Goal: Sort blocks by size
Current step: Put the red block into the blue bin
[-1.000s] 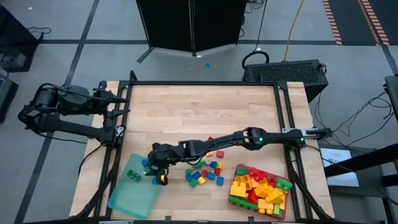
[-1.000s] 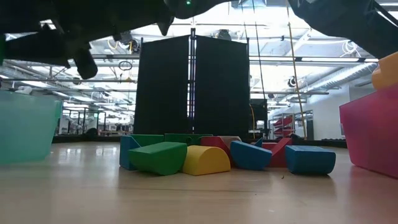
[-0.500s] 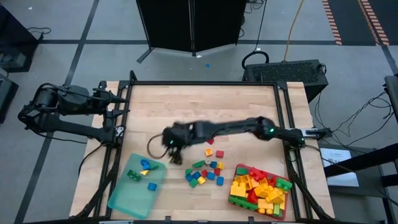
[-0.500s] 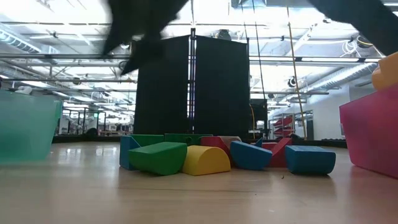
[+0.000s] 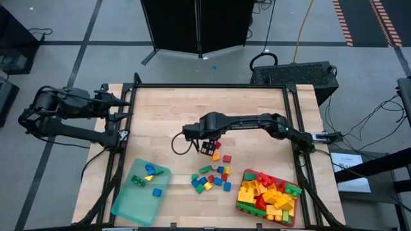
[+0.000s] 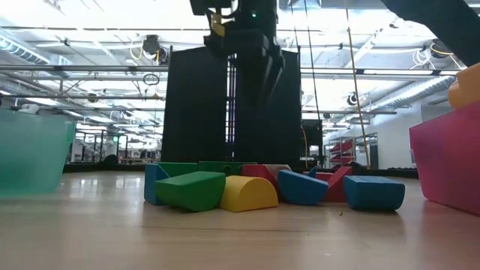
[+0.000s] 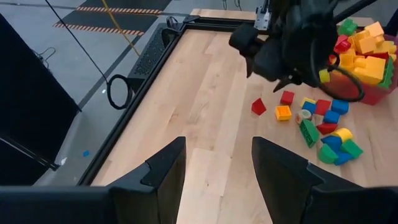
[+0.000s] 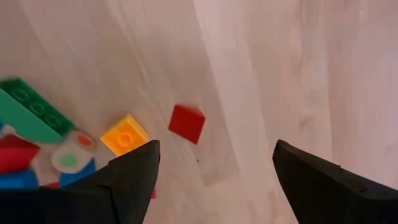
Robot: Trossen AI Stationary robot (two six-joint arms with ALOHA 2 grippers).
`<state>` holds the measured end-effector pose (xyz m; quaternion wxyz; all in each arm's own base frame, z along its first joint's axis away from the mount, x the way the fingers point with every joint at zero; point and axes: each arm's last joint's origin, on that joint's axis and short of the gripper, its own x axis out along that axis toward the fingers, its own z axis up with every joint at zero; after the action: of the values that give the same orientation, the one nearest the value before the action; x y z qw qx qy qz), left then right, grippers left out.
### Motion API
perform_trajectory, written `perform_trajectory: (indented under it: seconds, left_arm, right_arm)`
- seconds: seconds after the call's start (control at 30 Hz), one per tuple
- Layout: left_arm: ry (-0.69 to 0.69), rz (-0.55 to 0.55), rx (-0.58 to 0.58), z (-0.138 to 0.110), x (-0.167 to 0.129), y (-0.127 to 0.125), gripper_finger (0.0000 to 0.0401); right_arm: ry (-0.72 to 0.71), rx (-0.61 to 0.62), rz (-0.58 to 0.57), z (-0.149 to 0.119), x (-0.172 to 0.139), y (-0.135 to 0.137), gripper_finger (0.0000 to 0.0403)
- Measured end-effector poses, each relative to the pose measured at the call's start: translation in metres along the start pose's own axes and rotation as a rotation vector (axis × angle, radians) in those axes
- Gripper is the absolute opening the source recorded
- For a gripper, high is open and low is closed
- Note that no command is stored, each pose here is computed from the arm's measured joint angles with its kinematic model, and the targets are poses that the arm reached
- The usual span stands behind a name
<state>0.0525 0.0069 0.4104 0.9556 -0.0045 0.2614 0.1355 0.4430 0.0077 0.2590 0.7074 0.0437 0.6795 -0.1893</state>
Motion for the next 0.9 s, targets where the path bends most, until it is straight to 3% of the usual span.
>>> perform_trajectory:
  seconds: [0.2,0.53,0.7,0.9]
  left_arm:
    - [-0.007,-0.001,-0.026,-0.003,-0.004,0.002,0.0187]
    - [-0.017,0.022,-0.036,-0.005,-0.008,0.003,0.0187]
    - [-0.023,0.060,-0.037,-0.005,-0.008,0.004,0.0187]
    - [-0.030,0.081,-0.039,-0.004,-0.008,0.005,0.0187]
  right_arm:
    - [0.032,0.030,0.017,-0.017,0.021,-0.002,0.0304]
    - [-0.227,0.416,0.194,-0.084,0.055,-0.023,0.0304]
    - [-0.263,0.487,0.240,-0.089,0.083,-0.019,0.0304]
    - [-0.308,0.480,0.228,-0.079,0.102,-0.013,0.0304]
